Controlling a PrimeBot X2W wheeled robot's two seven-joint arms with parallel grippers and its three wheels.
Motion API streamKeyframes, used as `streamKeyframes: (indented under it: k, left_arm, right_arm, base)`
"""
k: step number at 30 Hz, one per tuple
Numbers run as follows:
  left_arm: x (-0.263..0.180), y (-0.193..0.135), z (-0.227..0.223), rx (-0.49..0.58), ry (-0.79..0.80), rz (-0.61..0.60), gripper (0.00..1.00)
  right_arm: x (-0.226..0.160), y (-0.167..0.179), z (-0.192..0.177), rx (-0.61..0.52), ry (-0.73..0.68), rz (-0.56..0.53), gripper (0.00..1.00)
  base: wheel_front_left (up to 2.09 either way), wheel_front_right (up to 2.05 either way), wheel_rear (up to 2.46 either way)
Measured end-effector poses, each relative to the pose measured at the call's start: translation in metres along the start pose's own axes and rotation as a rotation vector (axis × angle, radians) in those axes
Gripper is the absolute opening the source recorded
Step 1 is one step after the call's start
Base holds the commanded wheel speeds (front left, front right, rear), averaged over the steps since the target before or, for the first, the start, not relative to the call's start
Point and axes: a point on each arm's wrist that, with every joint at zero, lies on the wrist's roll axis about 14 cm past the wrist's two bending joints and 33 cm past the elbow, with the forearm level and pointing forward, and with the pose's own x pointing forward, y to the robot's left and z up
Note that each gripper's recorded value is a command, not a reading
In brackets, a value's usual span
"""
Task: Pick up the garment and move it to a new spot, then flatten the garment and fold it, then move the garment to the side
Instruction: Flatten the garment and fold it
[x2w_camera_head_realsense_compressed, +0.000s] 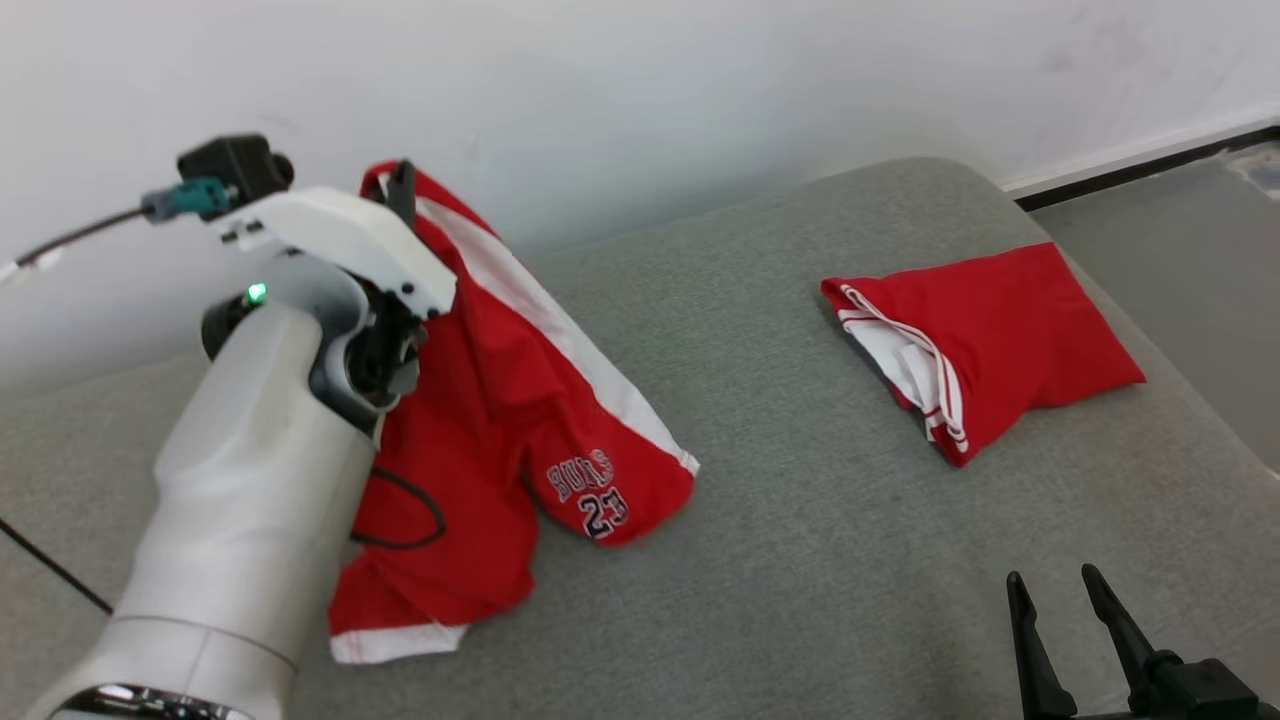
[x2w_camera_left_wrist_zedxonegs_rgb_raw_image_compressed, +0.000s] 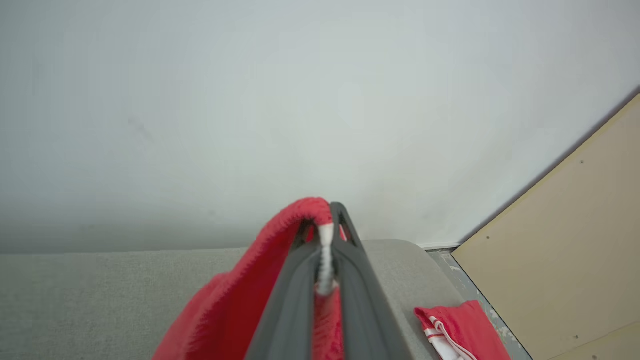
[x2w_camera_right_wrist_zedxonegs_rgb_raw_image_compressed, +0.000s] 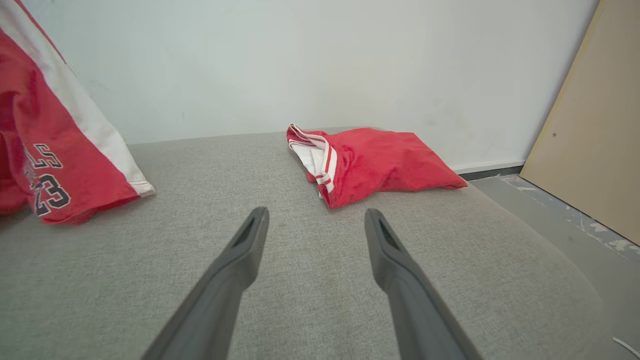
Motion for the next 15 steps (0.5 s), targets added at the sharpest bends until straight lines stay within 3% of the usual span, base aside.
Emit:
streamKeyframes:
  k: [9,15]
  left_arm:
    - [0.002,-0.075,0.059,0.055,-0.141,-0.202,0.0]
    - [-0.016,-0.121,0.05,0.018,-0.117,-0.364,0.0]
  right_arm:
    - [-0.012,-0.014,0.004,0.007,-0.018,-0.043,1.0]
    - [-0.009,-0.012,0.004,0.009,-0.017,-0.034,1.0]
  base:
    - [0.0,0.0,0.0]
    - [0.0,0.0,0.0]
